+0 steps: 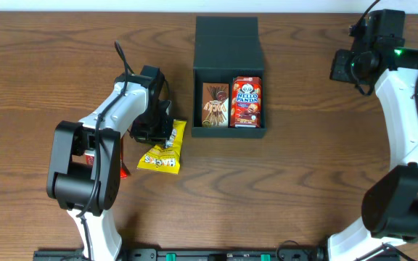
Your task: Pack container
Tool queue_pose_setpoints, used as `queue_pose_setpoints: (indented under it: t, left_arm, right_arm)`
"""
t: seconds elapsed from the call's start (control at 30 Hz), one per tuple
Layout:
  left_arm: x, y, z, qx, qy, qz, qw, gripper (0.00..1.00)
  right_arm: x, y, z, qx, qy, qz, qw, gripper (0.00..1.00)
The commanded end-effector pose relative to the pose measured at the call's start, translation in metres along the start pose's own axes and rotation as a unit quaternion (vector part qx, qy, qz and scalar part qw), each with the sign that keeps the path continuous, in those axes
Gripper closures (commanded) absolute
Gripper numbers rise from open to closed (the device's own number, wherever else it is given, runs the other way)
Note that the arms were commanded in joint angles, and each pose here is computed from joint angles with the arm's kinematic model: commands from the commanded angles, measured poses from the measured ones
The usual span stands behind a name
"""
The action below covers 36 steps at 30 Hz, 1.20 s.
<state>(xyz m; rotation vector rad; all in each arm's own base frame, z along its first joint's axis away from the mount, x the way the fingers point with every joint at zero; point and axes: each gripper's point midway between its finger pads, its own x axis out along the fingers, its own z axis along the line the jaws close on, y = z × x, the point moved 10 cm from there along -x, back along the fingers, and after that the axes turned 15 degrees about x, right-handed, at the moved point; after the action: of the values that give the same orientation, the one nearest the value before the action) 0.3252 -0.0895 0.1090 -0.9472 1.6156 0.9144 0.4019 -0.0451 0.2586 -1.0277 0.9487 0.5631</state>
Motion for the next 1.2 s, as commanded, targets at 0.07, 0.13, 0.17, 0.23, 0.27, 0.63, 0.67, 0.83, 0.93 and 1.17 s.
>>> queue_pose_setpoints:
  t: [0.07,0.13,0.17,0.23,0.27,0.63,0.67,0.83,0.93,1.17]
  left_arm:
    - [-0.012,-0.012,0.001,-0.001,-0.005,-0.005,1.0,0.94]
    - [-0.032,-0.023,-0.001,0.003,-0.01,-0.028,1.0,0.94]
    - [-0.043,-0.029,-0.002,0.005,-0.012,-0.042,0.999,0.94]
    - [-0.066,-0.042,-0.003,-0.001,-0.02,-0.08,0.997,0.94]
    - [-0.075,-0.046,-0.004,-0.004,-0.022,-0.095,0.995,0.94]
    - [-0.143,-0.08,-0.059,-0.005,-0.017,-0.22,0.975,0.94]
    - [-0.141,-0.083,-0.067,0.006,-0.014,-0.224,0.975,0.95]
    - [-0.138,-0.095,-0.105,0.025,-0.011,-0.258,0.966,0.95]
    - [-0.135,-0.096,-0.113,0.002,-0.019,-0.261,0.965,0.94]
    - [-0.117,-0.099,-0.114,-0.034,-0.015,-0.231,0.972,0.94]
  right_arm:
    - [-0.003,-0.004,-0.001,-0.005,0.0,-0.008,1.0,0.99]
    - [-0.003,-0.004,0.0,-0.005,-0.001,-0.01,1.0,0.99]
    - [-0.003,-0.004,0.0,-0.005,-0.001,-0.011,1.0,0.99]
    - [-0.003,-0.004,0.0,-0.005,-0.001,-0.011,1.0,0.98]
    - [-0.003,-0.004,0.0,-0.005,-0.001,-0.011,1.0,0.99]
    - [-0.003,-0.005,0.0,-0.005,-0.001,-0.012,1.0,0.98]
    - [-0.003,-0.005,0.0,-0.005,-0.001,-0.012,1.0,0.98]
    - [-0.003,-0.004,0.0,-0.005,-0.001,-0.01,1.0,0.98]
    - [-0.003,-0.003,-0.001,-0.005,0.001,-0.005,1.0,0.98]
    - [-0.003,0.0,-0.002,-0.004,0.004,0.003,1.0,0.98]
